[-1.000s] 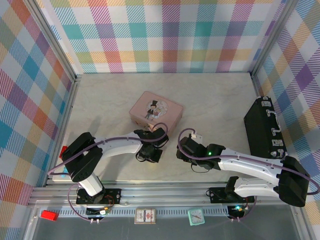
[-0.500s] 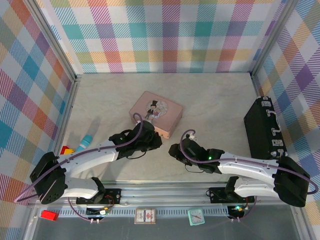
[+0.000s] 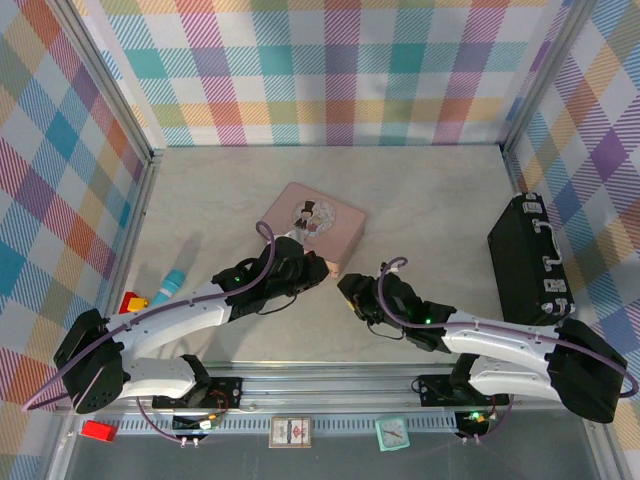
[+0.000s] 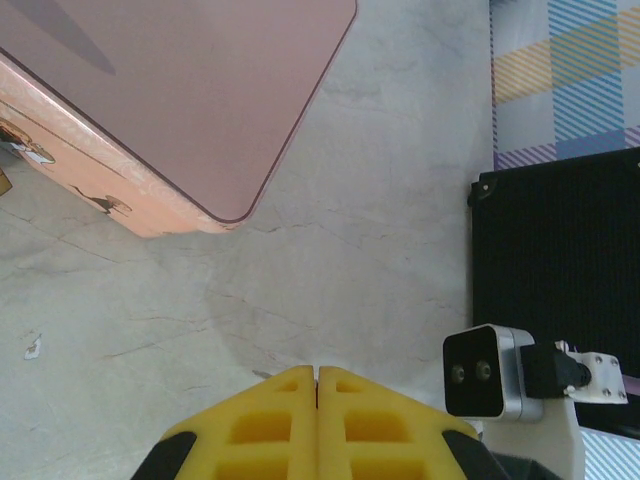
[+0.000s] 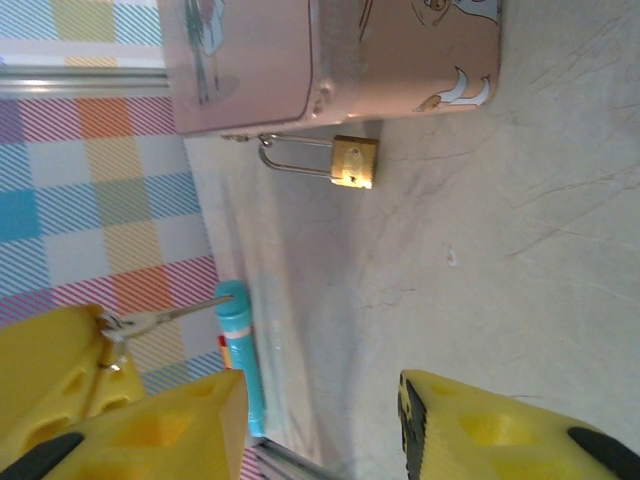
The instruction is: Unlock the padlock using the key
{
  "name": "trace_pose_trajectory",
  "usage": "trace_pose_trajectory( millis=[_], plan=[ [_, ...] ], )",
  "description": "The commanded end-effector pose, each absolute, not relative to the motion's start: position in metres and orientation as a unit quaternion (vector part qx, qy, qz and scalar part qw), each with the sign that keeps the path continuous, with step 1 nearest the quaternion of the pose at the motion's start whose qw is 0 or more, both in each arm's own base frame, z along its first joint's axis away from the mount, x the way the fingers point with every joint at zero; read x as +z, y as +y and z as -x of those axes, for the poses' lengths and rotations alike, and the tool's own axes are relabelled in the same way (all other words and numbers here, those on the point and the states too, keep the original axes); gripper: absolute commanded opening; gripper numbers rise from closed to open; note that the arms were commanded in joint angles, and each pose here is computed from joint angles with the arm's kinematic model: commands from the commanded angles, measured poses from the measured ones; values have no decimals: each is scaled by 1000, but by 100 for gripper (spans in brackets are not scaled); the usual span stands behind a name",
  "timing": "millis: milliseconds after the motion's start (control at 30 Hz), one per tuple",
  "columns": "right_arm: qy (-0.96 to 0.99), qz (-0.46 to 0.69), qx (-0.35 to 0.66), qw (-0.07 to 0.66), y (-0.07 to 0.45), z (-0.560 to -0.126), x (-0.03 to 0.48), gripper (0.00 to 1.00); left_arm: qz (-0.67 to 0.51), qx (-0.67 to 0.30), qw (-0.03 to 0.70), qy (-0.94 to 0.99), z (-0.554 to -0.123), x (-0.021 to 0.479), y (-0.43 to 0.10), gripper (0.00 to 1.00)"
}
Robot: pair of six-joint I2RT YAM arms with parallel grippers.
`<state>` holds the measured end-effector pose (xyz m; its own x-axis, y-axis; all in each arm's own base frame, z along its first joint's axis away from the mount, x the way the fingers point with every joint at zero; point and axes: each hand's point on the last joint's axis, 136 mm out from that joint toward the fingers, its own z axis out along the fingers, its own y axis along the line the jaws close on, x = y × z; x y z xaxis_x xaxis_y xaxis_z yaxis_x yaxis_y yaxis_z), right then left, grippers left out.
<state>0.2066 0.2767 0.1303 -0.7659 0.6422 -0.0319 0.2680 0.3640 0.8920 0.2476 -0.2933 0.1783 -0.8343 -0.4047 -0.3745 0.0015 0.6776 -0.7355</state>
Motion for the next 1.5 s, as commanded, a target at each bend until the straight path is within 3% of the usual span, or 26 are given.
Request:
trace_pose_trajectory(
  millis=[0,600,1467],
  plan=[
    [747,-312,563,166,290,-217,161,44,119,-393,284,866,-252,187,-291,0],
    [683,-364,623,115,303,-239,177,39,100,-383,293,871,-248,174,-296,0],
    [696,-387,596,99,298,-237,166,37,89,-379,313,866,-250,164,-297,0]
  ],
)
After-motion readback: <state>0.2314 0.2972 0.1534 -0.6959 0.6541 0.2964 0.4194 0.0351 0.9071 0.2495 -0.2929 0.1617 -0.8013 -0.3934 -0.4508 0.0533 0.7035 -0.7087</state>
